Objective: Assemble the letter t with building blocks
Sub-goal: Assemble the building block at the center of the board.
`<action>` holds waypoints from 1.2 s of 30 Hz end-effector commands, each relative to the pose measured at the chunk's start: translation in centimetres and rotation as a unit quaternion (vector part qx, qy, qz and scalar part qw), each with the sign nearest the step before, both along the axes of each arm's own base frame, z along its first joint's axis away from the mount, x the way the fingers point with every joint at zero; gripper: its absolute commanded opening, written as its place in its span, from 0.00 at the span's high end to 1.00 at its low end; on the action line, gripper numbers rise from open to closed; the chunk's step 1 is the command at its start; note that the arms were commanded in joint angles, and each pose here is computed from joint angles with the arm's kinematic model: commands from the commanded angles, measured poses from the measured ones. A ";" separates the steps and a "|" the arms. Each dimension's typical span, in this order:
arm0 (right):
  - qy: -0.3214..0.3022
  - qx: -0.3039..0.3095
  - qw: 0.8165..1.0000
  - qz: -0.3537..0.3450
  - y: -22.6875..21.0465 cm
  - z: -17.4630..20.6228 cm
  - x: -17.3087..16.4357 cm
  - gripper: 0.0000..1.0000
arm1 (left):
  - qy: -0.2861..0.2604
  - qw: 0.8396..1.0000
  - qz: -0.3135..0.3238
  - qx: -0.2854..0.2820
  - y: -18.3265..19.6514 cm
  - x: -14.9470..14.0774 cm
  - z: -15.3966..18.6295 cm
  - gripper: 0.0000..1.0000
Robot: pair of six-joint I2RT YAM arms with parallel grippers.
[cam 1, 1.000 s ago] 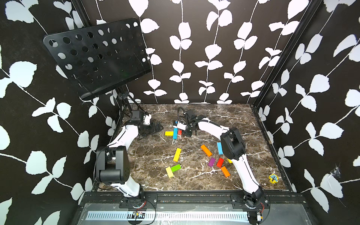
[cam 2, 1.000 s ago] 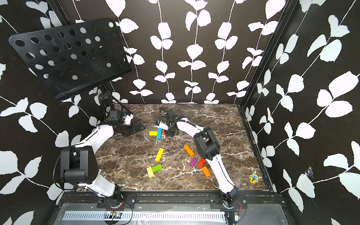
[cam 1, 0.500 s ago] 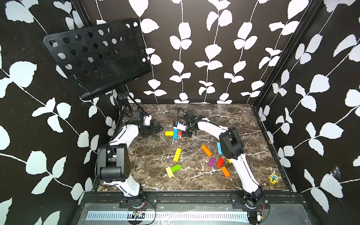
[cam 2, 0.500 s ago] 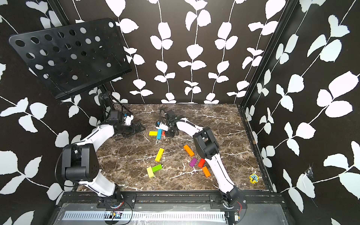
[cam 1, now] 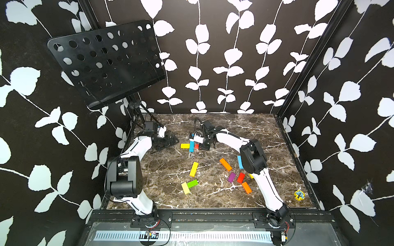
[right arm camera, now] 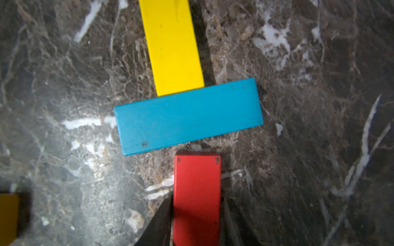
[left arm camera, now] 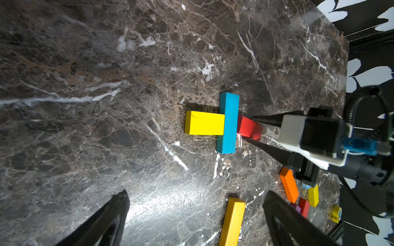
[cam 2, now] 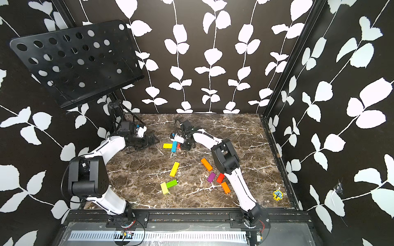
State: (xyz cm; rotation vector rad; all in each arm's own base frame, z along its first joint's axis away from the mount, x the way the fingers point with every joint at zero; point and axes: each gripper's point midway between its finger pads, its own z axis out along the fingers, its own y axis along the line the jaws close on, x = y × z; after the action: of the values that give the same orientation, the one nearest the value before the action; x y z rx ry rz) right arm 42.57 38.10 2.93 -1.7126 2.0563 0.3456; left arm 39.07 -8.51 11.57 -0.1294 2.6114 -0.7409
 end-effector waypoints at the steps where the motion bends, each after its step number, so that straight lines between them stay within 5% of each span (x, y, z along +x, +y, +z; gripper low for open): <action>1: 0.006 -0.004 1.000 0.002 -0.4 -0.9 -0.1 0.49 | -0.009 1.000 -0.008 -0.004 0.0 0.1 0.9 0.01; 8: -0.011 0.018 1.000 -0.013 -0.4 0.4 0.5 0.41 | -0.011 1.000 -0.013 -0.023 -0.5 0.4 1.3 0.01; 19: -0.047 0.110 0.987 -0.110 -1.8 9.8 -0.7 0.30 | -0.024 0.999 -0.026 -0.033 -1.4 0.5 1.5 0.01; 24: -0.031 0.098 0.948 -0.302 -5.6 9.8 0.4 0.29 | -0.031 0.998 -0.051 0.026 -1.8 1.1 0.3 0.01; 28: 0.023 0.058 0.890 -0.452 -8.9 6.4 -0.5 0.37 | -0.072 0.992 -0.095 0.046 -3.9 1.8 -0.2 0.01; 33: 0.075 0.110 0.840 -0.526 -9.2 3.7 -2.2 0.45 | -0.135 0.981 -0.136 0.027 -5.5 2.0 0.0 0.01; 36: 0.063 0.089 0.838 -0.535 -9.0 3.1 -2.7 0.50 | -0.176 0.968 -0.175 -0.019 -7.3 1.2 0.9 0.01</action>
State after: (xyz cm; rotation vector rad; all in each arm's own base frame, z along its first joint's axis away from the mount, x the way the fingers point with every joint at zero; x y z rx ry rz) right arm 38.70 28.02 4.37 -0.4300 2.6473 0.2336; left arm 40.07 -14.43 9.83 0.2907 2.4776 -0.7640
